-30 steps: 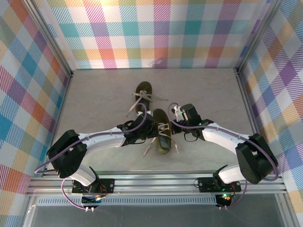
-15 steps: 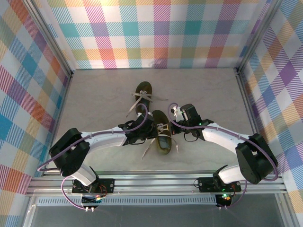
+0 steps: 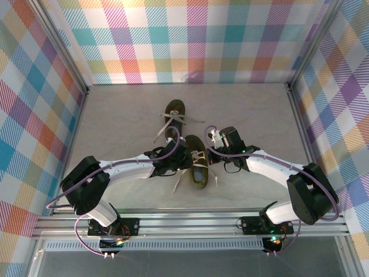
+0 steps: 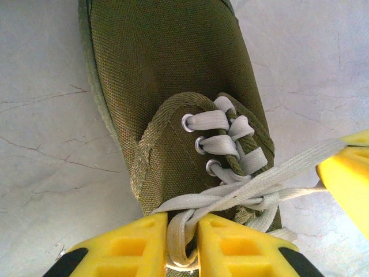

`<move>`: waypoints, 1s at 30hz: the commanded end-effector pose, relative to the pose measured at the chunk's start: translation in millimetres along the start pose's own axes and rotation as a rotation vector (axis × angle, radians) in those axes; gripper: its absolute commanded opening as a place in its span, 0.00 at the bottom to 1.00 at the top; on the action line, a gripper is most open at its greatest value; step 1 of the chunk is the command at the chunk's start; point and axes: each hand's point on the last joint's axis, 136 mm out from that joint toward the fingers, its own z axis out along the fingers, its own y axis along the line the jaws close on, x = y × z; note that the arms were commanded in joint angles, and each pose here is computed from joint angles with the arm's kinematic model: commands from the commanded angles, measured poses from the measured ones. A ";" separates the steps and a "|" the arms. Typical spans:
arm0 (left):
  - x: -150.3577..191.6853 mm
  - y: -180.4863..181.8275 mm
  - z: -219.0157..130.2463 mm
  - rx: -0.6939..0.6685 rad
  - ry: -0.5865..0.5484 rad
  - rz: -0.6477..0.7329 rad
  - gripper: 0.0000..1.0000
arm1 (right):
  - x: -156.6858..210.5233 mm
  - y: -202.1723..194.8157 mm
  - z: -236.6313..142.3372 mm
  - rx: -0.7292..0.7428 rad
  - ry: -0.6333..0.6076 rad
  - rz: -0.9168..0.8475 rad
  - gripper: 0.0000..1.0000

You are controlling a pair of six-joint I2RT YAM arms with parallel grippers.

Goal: Tie the shoes

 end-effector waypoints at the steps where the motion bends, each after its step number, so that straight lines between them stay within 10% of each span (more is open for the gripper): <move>1: -13.6 -1.8 -3.6 -0.008 -0.030 -0.020 0.18 | -9.8 5.3 -4.4 -0.017 -0.030 -0.021 0.00; 30: -28.7 28.9 -21.0 0.045 -0.144 -0.080 0.00 | -5.8 -32.1 -11.5 0.205 -0.022 0.026 0.00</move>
